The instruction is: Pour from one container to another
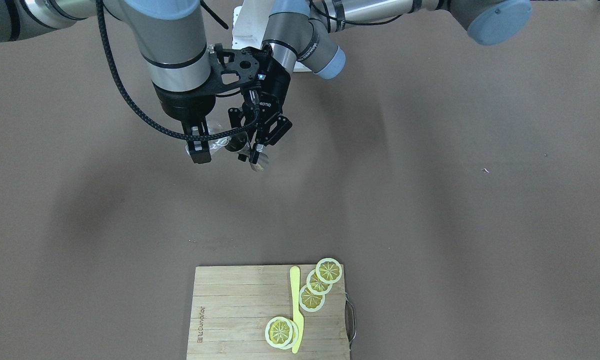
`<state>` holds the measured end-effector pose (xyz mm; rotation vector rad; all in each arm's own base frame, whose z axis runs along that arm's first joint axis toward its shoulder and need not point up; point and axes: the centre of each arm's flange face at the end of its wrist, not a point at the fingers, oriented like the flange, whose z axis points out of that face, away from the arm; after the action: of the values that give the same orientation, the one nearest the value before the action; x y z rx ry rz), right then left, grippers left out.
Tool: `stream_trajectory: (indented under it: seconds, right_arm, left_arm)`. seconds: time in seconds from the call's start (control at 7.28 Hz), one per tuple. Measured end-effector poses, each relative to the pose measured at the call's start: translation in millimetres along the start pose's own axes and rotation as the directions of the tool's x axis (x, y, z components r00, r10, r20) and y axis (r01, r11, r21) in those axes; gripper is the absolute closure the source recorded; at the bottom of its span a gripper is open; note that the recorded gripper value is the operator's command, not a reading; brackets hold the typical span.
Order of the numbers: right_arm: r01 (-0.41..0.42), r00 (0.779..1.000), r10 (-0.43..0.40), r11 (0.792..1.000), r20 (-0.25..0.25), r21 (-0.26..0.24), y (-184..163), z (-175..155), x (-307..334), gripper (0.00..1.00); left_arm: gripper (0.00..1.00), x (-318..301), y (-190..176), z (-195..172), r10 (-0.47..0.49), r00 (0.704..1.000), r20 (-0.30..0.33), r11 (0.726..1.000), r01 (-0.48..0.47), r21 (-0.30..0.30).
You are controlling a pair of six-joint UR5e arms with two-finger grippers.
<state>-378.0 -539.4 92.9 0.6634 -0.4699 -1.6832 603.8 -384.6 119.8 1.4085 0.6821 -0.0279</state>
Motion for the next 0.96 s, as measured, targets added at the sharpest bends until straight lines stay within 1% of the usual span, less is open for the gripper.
stream_trajectory:
  seconds: [0.27,0.69,0.82,0.96]
  right_arm:
    - [0.003,1.0,-0.003,1.0,-0.007,0.027,4,1,-2,1.0]
    - [0.006,1.0,-0.004,0.994,-0.022,0.108,25,-1,-11,1.0]
    - [-0.008,1.0,0.011,0.991,-0.027,0.137,36,-1,-16,1.0]
    - [-0.039,0.999,0.044,0.985,-0.023,0.17,51,-4,-19,1.0]
  left_arm:
    - [1.0,0,1,0,0.001,1.0,0.0,1.0,-0.001,-0.001]
    - [1.0,-1,2,-1,0.0,1.0,0.0,1.0,0.0,0.0]
    - [1.0,-4,3,-2,-0.011,1.0,-0.003,1.0,0.011,0.009]
    - [1.0,-9,6,-5,-0.029,1.0,-0.004,0.999,0.029,0.026]
